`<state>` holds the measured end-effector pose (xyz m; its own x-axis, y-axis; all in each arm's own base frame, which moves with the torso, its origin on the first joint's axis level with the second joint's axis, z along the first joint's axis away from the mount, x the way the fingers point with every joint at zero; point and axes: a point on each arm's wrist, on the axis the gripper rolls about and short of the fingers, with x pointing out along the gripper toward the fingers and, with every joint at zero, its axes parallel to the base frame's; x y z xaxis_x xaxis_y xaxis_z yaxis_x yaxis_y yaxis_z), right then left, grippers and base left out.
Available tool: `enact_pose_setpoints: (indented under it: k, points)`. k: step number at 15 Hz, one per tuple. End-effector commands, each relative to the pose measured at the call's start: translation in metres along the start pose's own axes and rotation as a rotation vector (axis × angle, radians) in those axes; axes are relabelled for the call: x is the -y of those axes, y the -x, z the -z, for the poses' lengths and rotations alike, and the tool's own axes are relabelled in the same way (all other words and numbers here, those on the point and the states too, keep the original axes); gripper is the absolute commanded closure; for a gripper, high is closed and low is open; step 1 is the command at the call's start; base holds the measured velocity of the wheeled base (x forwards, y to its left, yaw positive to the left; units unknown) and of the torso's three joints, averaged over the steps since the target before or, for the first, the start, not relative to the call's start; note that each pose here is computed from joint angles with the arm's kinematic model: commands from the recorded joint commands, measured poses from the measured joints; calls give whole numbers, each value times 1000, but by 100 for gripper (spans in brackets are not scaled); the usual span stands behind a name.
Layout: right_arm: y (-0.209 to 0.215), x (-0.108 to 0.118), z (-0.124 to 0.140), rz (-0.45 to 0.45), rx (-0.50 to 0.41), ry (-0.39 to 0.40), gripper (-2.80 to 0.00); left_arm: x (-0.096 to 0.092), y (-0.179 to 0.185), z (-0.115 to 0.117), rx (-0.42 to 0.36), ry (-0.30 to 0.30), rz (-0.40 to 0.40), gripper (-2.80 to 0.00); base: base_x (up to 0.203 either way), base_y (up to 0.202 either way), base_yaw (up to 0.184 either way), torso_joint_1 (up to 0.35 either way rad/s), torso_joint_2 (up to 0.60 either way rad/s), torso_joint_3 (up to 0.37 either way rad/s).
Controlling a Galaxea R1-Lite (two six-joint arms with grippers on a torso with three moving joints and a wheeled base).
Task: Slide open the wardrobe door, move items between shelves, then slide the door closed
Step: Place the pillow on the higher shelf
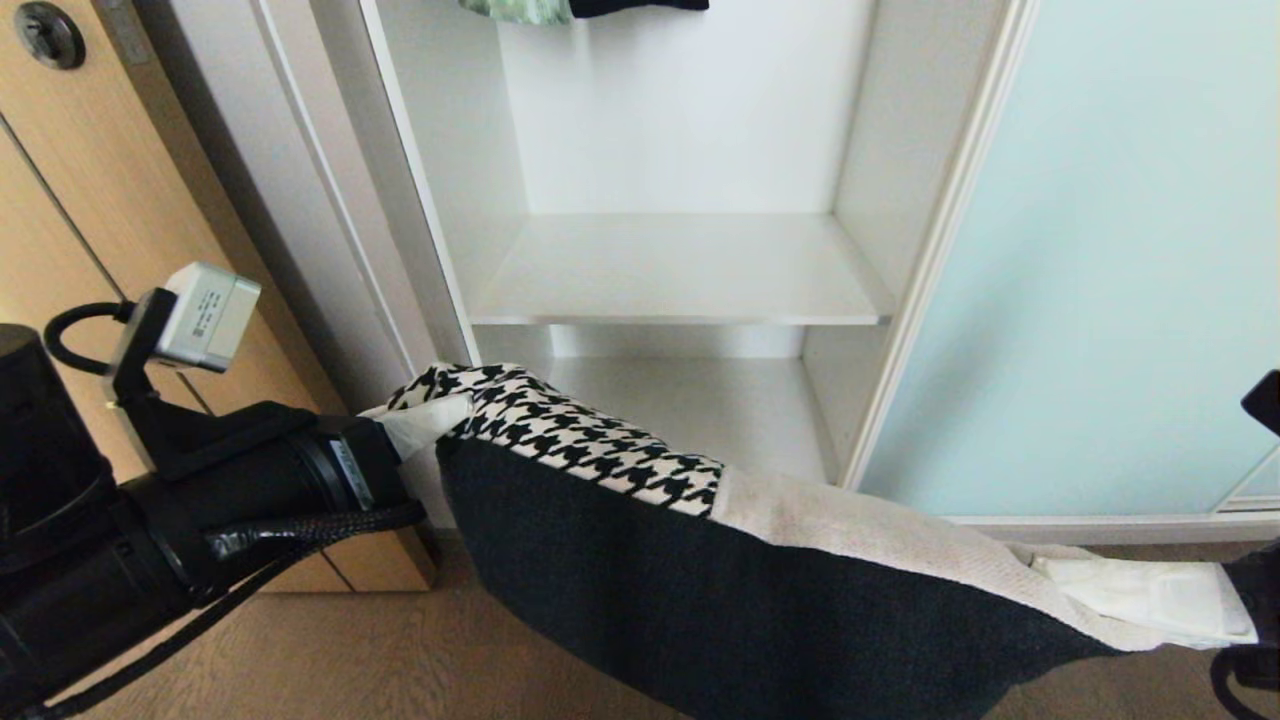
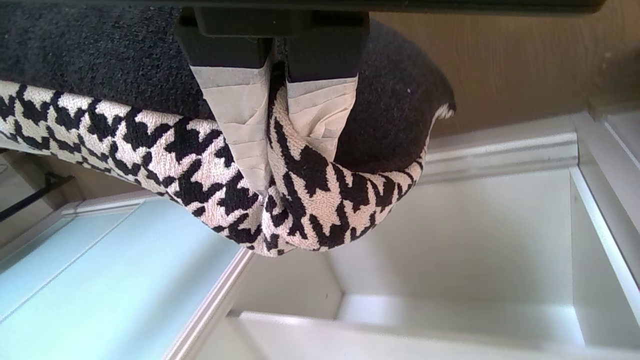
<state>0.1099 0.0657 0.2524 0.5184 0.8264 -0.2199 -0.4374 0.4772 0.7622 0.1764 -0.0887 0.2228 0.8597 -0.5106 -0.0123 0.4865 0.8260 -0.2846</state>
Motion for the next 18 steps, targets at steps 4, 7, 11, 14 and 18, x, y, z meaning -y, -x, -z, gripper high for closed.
enact_pose_setpoints:
  k: [4,7,11,14,18]
  points:
    - [-1,1,0,0,-5,-6,0,0,-1,1,-4,3,2,0,0,0,0,0,3,202]
    - [-1,1,0,1,-6,-7,0,0,-1,2,-7,3,1,0,0,0,0,3,1,200]
    - [-2,2,0,4,-9,-11,0,-1,-1,2,-10,5,1,0,0,0,0,-2,5,199]
    - [-2,2,0,5,-8,-11,0,-1,-1,2,-11,3,3,0,0,0,0,-2,3,203]
    - [-4,3,-1,10,-13,-17,0,-2,-1,6,-20,7,-2,0,0,0,0,1,0,200]
